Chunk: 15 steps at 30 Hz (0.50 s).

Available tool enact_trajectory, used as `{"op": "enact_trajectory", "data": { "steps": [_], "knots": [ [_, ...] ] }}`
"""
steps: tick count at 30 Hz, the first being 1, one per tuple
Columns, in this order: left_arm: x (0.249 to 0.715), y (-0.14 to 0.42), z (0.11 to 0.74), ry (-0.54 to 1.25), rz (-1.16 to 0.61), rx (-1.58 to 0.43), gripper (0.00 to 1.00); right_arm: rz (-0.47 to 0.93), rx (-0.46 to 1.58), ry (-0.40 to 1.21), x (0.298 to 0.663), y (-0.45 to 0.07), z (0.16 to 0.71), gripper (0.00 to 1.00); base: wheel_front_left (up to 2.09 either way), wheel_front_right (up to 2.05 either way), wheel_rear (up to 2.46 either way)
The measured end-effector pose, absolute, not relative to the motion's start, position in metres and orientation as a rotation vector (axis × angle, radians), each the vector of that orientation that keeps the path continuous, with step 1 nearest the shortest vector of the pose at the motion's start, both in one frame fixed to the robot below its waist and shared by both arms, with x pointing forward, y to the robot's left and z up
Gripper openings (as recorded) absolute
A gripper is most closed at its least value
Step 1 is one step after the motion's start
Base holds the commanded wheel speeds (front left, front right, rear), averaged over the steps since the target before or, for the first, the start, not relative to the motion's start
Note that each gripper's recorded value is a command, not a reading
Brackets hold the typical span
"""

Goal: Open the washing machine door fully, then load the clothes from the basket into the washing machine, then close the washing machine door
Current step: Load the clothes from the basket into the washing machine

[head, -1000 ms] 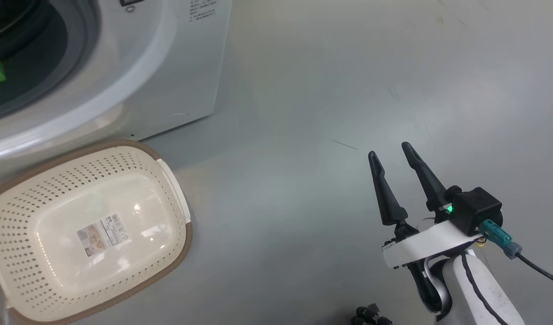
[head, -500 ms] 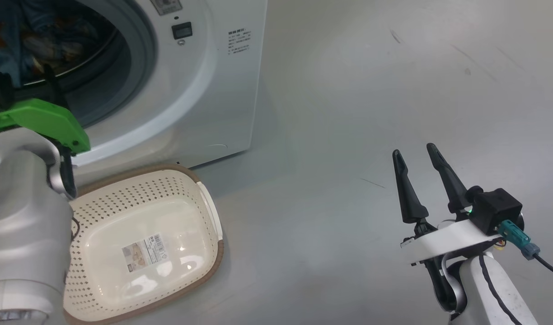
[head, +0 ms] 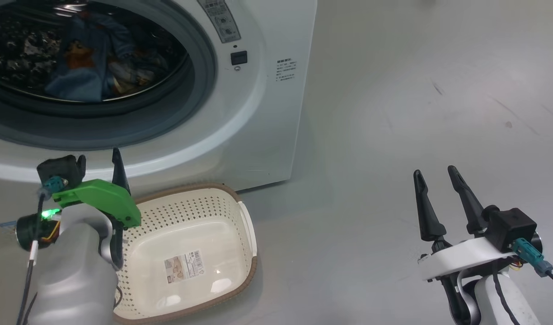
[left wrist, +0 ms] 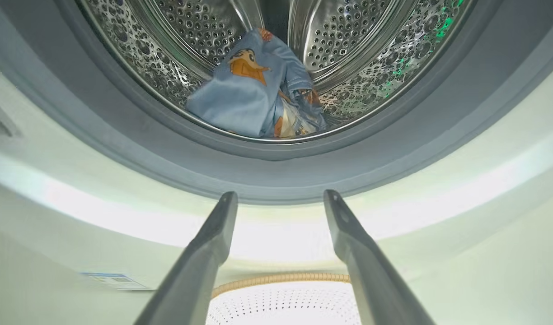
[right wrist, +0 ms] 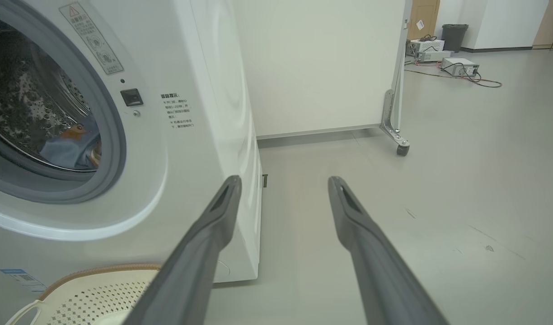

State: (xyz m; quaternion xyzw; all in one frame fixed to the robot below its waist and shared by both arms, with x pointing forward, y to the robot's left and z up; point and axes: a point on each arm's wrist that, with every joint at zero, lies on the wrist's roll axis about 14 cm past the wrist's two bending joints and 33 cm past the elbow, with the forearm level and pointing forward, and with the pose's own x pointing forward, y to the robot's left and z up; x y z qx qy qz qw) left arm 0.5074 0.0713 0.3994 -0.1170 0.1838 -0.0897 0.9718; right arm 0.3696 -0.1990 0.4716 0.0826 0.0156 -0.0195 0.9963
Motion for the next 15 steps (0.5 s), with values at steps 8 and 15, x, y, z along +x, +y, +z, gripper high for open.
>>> {"op": "enact_trajectory", "data": {
  "steps": [8,15],
  "knots": [
    [0.488,0.097,0.436,0.245,-0.155,-0.226,1.0,0.012,0.164,-0.013,0.369,-0.186,0.486,1.0,0.0,0.0,0.0],
    [0.461,0.116,0.448,0.186,-0.126,-0.222,1.0,0.025,0.168,-0.042,0.365,-0.182,0.496,1.0,0.0,0.0,0.0]
  ]
}}
